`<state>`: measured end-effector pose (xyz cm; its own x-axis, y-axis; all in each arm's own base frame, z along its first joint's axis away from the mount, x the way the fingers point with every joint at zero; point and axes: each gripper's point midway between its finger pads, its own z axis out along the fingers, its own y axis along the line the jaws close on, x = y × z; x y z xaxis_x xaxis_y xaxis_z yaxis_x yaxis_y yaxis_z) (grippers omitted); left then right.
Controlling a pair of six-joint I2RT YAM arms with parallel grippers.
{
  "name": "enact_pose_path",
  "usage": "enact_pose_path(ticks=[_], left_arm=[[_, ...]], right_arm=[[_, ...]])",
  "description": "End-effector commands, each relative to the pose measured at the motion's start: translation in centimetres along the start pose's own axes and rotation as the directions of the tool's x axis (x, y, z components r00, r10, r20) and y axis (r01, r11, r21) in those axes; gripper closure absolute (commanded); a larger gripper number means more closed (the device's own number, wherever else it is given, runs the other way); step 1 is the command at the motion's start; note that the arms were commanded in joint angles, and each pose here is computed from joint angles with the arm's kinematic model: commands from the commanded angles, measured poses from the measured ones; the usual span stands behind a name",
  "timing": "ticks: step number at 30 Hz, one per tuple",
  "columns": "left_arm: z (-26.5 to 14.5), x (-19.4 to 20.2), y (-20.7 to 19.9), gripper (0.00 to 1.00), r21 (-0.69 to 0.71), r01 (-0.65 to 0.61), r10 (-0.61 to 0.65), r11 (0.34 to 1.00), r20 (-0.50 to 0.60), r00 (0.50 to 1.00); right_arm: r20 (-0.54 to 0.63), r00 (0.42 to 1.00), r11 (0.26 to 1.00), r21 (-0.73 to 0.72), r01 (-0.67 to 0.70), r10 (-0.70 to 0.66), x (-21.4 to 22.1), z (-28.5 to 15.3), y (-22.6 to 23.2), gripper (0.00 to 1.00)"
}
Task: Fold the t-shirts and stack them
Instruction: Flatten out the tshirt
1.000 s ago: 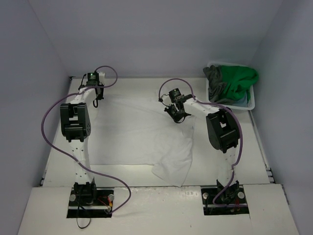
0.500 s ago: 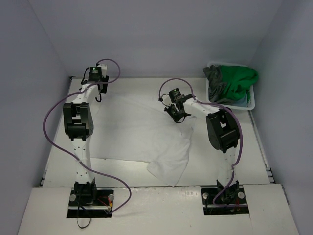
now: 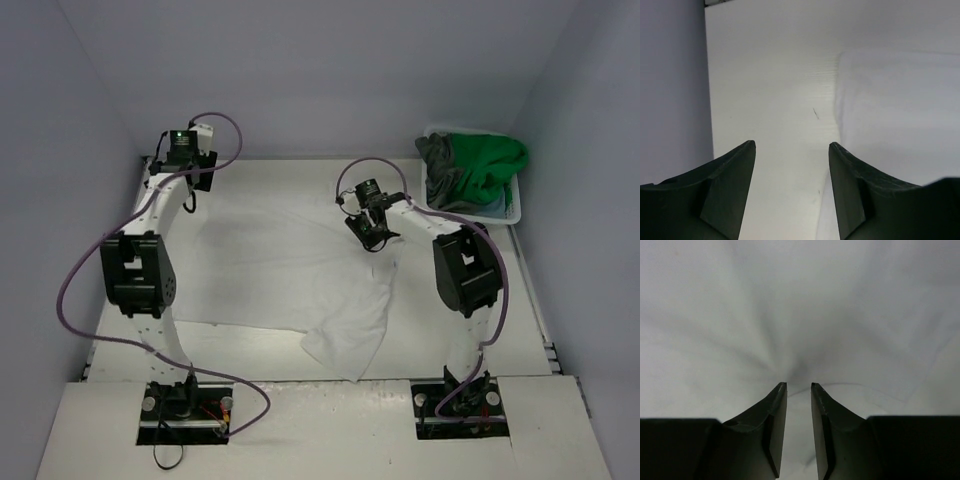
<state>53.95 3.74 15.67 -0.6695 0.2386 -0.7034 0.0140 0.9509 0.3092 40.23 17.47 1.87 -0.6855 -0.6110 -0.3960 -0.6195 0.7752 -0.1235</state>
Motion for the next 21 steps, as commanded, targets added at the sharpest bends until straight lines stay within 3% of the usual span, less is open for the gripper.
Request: enact_pose_path(ticks=[1, 6, 12, 15, 21], left_arm=[[-9.6, -5.2, 0.7, 0.45, 0.072, -0.009, -0.004, 0.997, 0.184, 0.983], [-12.6, 1.4, -2.8, 0.45, 0.243, -0.072, 0.058, 0.967, 0.061, 0.996], [-14.4, 8.1, -5.2, 0.45, 0.344, -0.111, 0.12, 0.932, -0.006, 0.993], [-13.8, 9.8, -5.4, 0.45, 0.342, -0.119, 0.139, 0.932, -0.035, 0.99], [-12.9, 11.3, -5.9, 0.45, 0.344, -0.112, 0.143, 0.932, -0.068, 0.987]], right_arm=[[0.149, 0.989, 0.999, 0.046, -0.021, 0.014, -3.2, -6.8, -1.9, 0.76], [0.153, 0.987, 0.999, 0.015, 0.047, -0.049, -2.6, -9.0, 0.1, 0.69], [0.03, 0.994, 0.994, -0.031, 0.105, -0.104, 1.2, -6.0, 2.4, 0.94], [-0.025, 0.991, 0.991, -0.047, 0.127, -0.128, 2.1, -3.8, 2.4, 0.99], [-0.048, 0.992, 0.991, -0.066, 0.113, -0.116, 1.0, -0.3, 1.2, 1.0]])
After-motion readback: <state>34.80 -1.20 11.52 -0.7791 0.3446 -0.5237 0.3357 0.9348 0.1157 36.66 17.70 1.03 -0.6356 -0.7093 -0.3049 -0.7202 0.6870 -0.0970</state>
